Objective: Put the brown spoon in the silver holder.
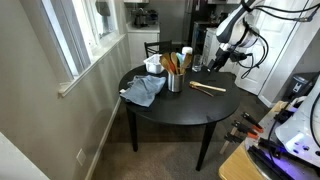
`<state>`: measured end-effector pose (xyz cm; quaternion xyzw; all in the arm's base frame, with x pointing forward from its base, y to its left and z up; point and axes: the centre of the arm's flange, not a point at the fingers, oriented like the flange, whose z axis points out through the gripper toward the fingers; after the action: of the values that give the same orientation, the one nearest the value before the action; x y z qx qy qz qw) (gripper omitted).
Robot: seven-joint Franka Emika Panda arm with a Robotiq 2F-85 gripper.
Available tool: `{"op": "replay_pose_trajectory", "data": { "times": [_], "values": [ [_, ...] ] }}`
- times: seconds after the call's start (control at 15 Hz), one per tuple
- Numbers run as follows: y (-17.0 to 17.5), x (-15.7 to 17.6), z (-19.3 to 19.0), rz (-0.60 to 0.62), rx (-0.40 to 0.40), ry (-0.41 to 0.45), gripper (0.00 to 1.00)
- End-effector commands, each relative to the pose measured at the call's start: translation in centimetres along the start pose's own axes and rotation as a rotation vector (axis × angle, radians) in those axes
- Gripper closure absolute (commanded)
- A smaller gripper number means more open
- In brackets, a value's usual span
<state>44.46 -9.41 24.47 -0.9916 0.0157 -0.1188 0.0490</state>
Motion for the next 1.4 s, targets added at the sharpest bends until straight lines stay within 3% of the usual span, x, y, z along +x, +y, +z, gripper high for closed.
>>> {"op": "replay_pose_trajectory", "data": {
  "times": [0.0,0.27,0.8,1.33],
  "values": [
    [1.6,1.9,6.3,-0.072,0.000,0.063,0.00],
    [2.6,3.6,9.9,-0.095,-0.020,0.116,0.00],
    [7.2,2.1,17.6,-0.110,-0.036,0.058,0.00],
    [10.1,2.1,21.2,-0.097,-0.070,0.033,0.00]
  ]
}}
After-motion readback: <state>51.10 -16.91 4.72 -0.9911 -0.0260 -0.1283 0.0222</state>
